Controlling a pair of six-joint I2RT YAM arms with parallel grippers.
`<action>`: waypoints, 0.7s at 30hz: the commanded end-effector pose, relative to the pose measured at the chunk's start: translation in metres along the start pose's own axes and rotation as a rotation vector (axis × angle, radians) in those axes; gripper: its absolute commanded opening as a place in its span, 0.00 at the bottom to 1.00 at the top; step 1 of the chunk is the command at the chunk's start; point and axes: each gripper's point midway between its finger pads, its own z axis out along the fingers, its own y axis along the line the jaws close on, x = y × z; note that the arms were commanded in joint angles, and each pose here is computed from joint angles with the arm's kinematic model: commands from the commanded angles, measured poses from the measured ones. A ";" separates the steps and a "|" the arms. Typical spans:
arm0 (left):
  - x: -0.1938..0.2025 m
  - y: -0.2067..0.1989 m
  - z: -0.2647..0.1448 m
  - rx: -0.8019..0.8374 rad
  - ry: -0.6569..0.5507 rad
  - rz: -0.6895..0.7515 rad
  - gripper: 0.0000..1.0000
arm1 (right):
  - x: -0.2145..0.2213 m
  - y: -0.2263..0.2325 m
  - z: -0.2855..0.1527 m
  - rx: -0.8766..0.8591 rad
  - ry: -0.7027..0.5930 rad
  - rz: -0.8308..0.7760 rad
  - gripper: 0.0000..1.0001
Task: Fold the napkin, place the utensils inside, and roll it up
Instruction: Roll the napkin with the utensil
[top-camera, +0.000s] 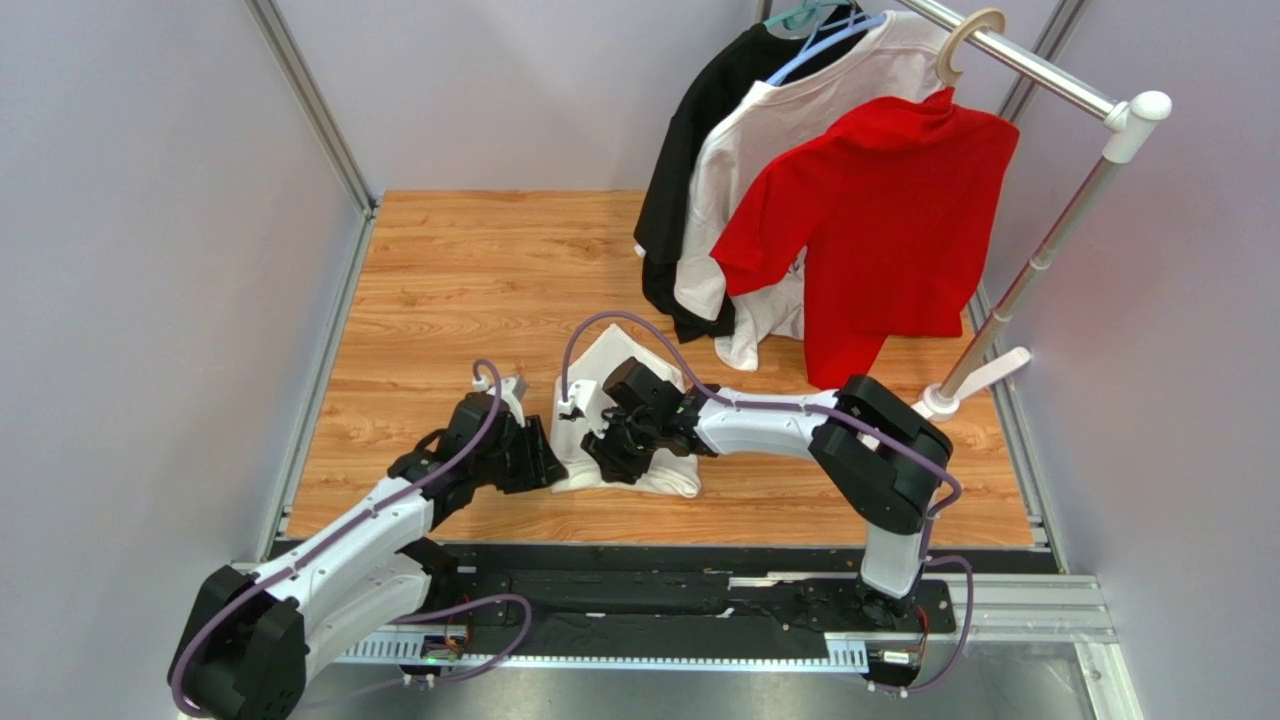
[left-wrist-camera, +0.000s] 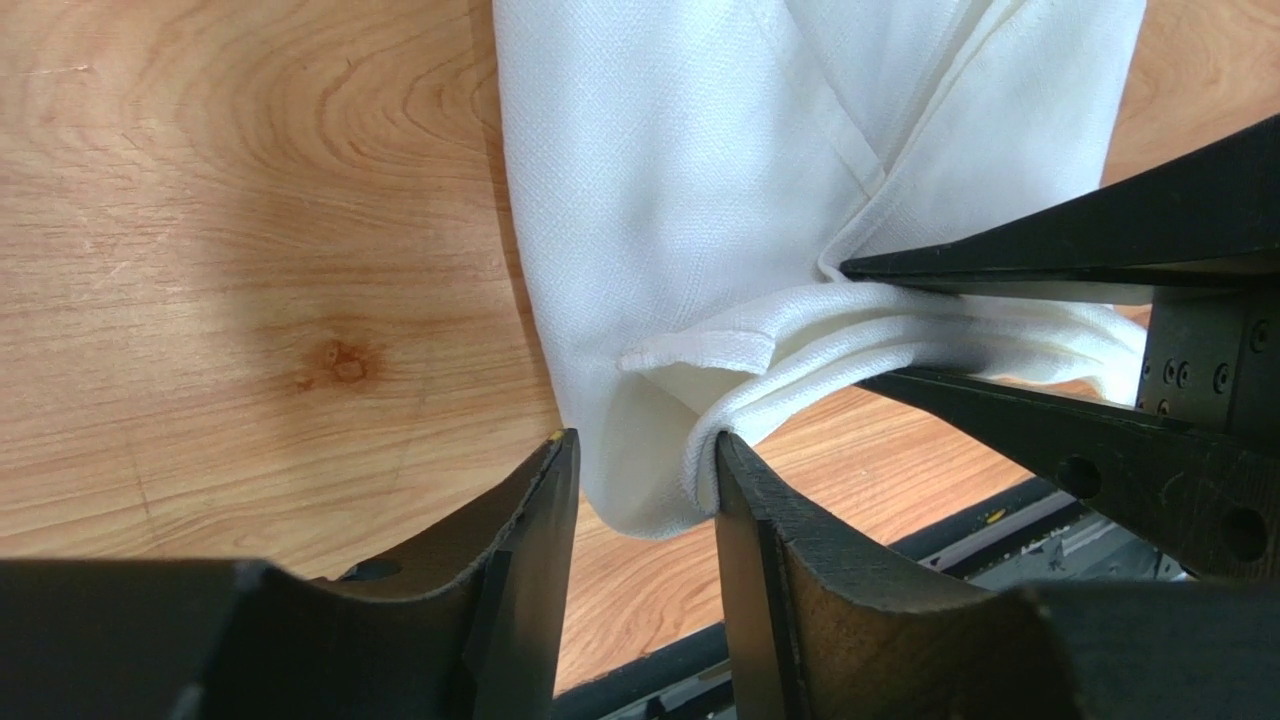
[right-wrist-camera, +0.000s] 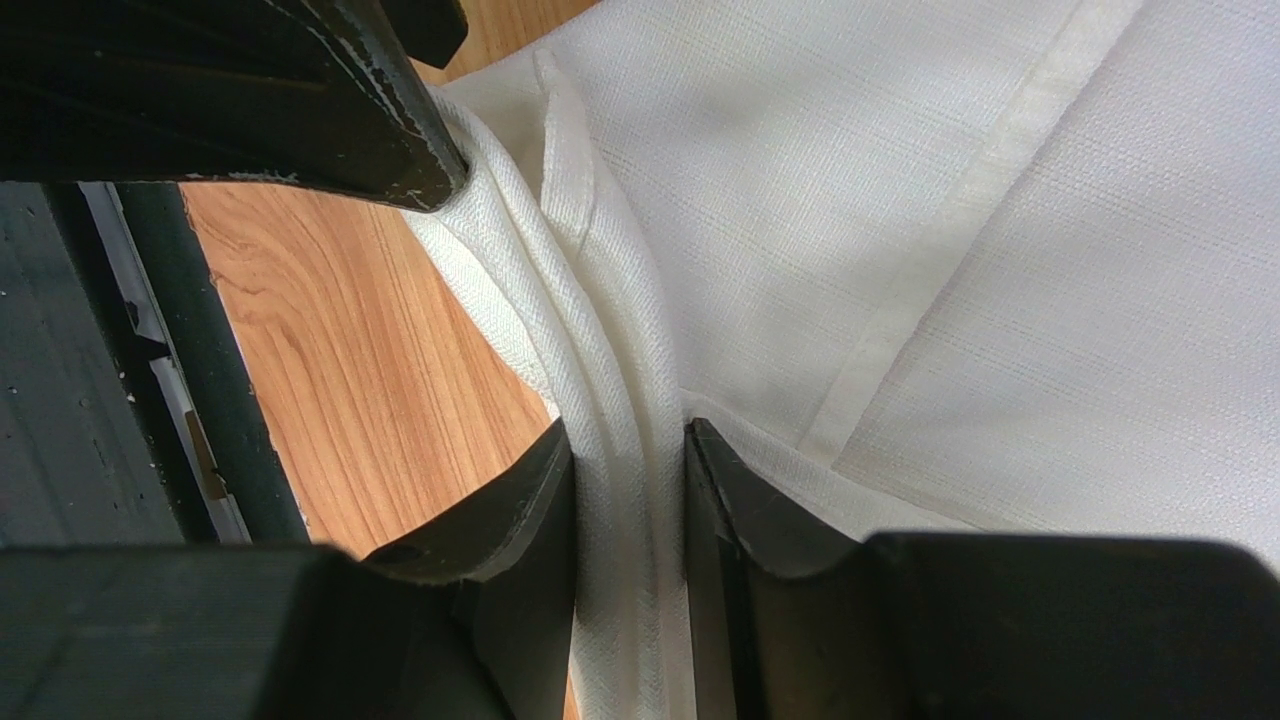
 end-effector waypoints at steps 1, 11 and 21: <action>-0.002 0.004 0.005 -0.017 -0.019 0.004 0.44 | 0.047 0.012 0.011 -0.063 0.155 0.061 0.30; -0.003 0.007 0.011 -0.048 0.007 0.003 0.43 | 0.054 0.023 0.007 -0.123 0.172 0.044 0.13; 0.000 0.001 0.001 0.002 -0.019 0.001 0.63 | 0.069 0.024 0.010 -0.148 0.241 0.051 0.05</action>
